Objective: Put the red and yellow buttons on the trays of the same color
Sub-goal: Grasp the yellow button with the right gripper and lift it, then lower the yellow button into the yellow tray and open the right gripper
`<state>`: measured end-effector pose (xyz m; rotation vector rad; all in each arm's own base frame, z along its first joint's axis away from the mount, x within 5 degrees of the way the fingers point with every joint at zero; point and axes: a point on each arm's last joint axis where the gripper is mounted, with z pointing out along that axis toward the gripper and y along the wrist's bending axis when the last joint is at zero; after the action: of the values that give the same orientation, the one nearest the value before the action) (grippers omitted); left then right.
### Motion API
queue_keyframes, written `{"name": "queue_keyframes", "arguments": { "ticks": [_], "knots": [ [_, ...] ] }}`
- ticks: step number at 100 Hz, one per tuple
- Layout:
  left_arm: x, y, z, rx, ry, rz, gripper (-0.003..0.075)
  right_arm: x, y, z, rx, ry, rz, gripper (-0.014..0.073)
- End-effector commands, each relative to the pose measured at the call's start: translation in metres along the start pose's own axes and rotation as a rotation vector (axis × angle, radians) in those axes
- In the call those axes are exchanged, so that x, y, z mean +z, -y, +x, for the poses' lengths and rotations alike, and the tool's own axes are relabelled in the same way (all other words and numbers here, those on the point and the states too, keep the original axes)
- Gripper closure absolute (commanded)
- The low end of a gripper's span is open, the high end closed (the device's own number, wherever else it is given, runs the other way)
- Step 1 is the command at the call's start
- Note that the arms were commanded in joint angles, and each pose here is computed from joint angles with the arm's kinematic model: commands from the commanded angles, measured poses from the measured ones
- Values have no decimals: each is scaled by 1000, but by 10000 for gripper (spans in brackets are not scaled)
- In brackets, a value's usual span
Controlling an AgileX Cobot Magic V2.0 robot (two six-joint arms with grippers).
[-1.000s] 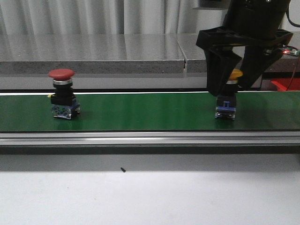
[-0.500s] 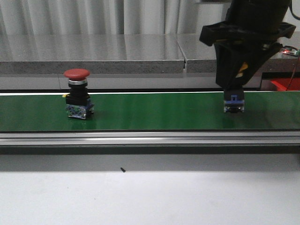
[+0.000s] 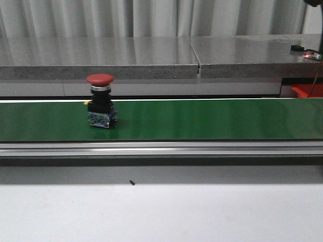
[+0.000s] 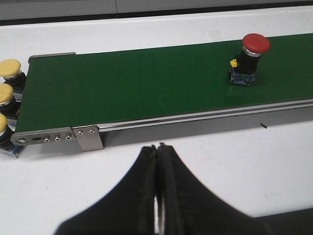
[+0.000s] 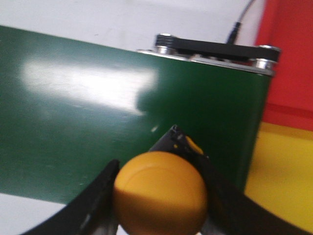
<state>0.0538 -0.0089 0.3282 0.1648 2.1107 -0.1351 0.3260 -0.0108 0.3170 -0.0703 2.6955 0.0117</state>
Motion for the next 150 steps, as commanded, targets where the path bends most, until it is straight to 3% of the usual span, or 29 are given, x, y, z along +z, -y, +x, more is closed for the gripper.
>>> {"name": "queue_keyframes", "arguments": {
  "ticks": [1,25,40,61,108,122,141,150],
  "knots": [
    [-4,2,-12,-7,80,18,739,-26,24,-4,77,114,31,424],
    [-4,2,-12,-7,80,18,739,-13,87,20,299,129,101,424],
    [-4,2,-12,-7,80,18,739,5,111,42,436,160,108,424],
    [-4,2,-12,-7,80,18,739,28,117,55,497,193,118,424],
    [-4,2,-12,-7,80,18,739,73,125,60,537,78,84,388],
    [-4,2,-12,-7,80,18,739,75,125,60,536,70,82,304],
    [-4,2,-12,-7,80,18,739,75,124,61,537,60,78,-10],
    [-4,2,-12,-7,80,18,739,74,124,61,536,59,77,-41]
  ]
}}
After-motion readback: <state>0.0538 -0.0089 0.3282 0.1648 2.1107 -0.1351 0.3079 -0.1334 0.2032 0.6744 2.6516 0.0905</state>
